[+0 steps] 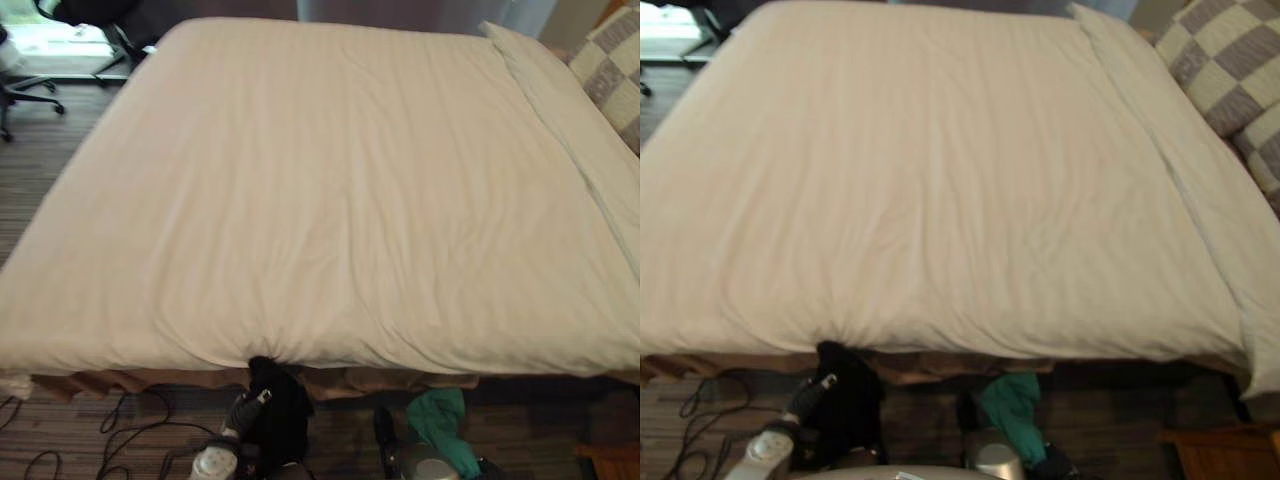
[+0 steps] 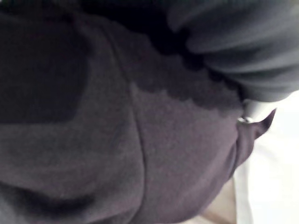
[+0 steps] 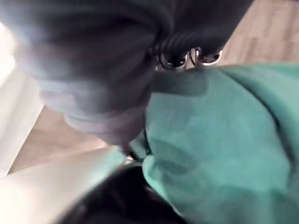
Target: Tidy up the quilt and then pick up the clothes from the bed and put them into the laundry hamper.
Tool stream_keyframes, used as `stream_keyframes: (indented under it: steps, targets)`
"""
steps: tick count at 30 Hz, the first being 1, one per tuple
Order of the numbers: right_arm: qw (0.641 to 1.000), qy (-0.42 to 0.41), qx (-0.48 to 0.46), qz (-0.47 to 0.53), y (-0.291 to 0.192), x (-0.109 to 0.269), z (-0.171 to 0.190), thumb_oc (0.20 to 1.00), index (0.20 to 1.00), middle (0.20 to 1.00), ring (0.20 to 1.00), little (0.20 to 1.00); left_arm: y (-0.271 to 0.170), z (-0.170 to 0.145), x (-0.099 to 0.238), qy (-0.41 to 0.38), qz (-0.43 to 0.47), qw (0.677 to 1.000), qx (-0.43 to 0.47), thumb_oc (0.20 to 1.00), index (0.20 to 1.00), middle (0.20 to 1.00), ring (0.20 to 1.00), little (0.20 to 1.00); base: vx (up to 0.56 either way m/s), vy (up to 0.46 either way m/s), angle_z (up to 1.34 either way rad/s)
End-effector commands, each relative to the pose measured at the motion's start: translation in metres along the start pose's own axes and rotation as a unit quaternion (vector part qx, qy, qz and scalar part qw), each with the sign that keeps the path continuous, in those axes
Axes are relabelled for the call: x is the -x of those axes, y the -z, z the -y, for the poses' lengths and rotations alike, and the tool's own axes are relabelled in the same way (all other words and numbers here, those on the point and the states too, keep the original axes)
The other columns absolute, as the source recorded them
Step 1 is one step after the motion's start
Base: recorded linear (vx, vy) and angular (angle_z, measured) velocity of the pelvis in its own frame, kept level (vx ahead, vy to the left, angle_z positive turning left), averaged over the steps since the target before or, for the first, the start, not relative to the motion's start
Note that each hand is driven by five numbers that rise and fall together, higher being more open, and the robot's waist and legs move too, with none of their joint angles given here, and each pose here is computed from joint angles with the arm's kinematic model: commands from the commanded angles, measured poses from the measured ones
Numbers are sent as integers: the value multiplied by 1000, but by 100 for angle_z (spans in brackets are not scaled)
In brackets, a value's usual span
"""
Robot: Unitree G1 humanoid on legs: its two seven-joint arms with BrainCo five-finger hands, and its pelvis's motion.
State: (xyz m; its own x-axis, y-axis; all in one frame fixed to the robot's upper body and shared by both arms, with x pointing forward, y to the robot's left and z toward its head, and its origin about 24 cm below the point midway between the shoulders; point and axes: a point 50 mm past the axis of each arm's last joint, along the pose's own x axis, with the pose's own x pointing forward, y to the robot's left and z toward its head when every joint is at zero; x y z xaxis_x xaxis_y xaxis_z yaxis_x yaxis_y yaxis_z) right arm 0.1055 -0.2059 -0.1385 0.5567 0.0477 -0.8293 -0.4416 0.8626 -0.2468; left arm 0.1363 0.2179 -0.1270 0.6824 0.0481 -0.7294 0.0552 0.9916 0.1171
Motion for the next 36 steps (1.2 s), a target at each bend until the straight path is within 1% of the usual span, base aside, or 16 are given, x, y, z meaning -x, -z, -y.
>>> stream_keyframes:
  steps: [1, 5, 7, 8, 11, 12, 13, 15, 19, 23, 25, 29, 32, 33, 34, 36]
  targets:
    - [986, 49, 35, 154, -107, -26, 28, 200, 200, 200, 200, 200, -46, -8, -21, -46, 61, 997, 1, 200, 200, 200, 200, 200, -294, 23, 112]
    - [988, 76, 38, 131, -102, -29, 42, 200, 200, 200, 200, 200, -37, -8, -22, -65, 35, 997, 19, 200, 200, 200, 200, 200, -258, 63, 166]
    - [994, 83, 17, 71, -80, -33, 40, 200, 200, 200, 200, 200, -12, -26, -16, -103, -18, 994, 38, 200, 200, 200, 200, 200, -160, 92, 253]
    - [994, 82, 17, 71, -80, -34, 40, 200, 200, 200, 200, 200, -12, -26, -16, -104, -18, 994, 38, 200, 200, 200, 200, 200, -105, 110, 189]
    - [995, 84, -40, 36, -60, -32, 36, 200, 200, 200, 200, 200, 9, -38, -9, -130, -61, 987, 69, 200, 200, 200, 200, 200, -60, 202, 225]
    - [989, 97, -107, 33, -54, -30, 38, 200, 200, 200, 200, 200, 19, -41, -4, -145, -80, 982, 91, 200, 200, 200, 200, 200, 15, 286, 216]
    - [989, 97, -108, 32, -54, -30, 38, 200, 200, 200, 200, 200, 20, -41, -4, -145, -81, 982, 91, 200, 200, 200, 200, 200, 76, 331, 208]
    - [976, 119, -179, 31, -50, -29, 38, 200, 200, 200, 200, 200, 30, -45, 0, -162, -107, 976, 102, 200, 200, 200, 200, 200, 17, 392, 173]
    - [968, 120, -217, 46, -57, -30, 33, 200, 200, 200, 200, 200, 27, -50, -1, -169, -107, 977, 78, 200, 200, 200, 200, 200, 18, 293, 146]
    - [967, 124, -215, 51, -62, -32, 35, 200, 200, 200, 200, 200, 26, -52, -2, -164, -111, 979, 46, 200, 200, 200, 200, 200, 12, 179, 154]
    - [969, 121, -207, 53, -63, -32, 36, 200, 200, 200, 200, 200, 24, -54, -2, -154, -114, 982, 2, 200, 200, 200, 200, 200, 94, 50, 124]
    - [974, 112, -189, 52, -65, -33, 32, 200, 200, 200, 200, 200, 28, -50, -1, -142, -123, 982, -1, 200, 200, 200, 200, 200, 85, 15, 42]
    - [978, 106, -177, 39, -57, -32, 29, 200, 200, 200, 200, 200, 30, -42, -2, -127, -119, 985, 4, 200, 200, 200, 200, 200, 119, -5, -26]
    - [967, 134, -202, 75, -52, -27, 54, 200, 200, 200, 200, 200, -5, 29, -24, 7, -38, 995, -92, 200, 200, 200, 200, 200, 60, -21, -2]
    - [958, 161, -226, 66, -45, -25, 55, 200, 200, 200, 200, 200, 21, 56, -10, 42, -49, 992, -109, 200, 200, 200, 200, 200, 49, -42, 2]
    - [961, 134, -232, 76, -57, -30, 43, 200, 200, 200, 200, 200, -33, 68, -36, 11, -20, 995, -102, 200, 200, 200, 200, 200, 96, -48, 38]
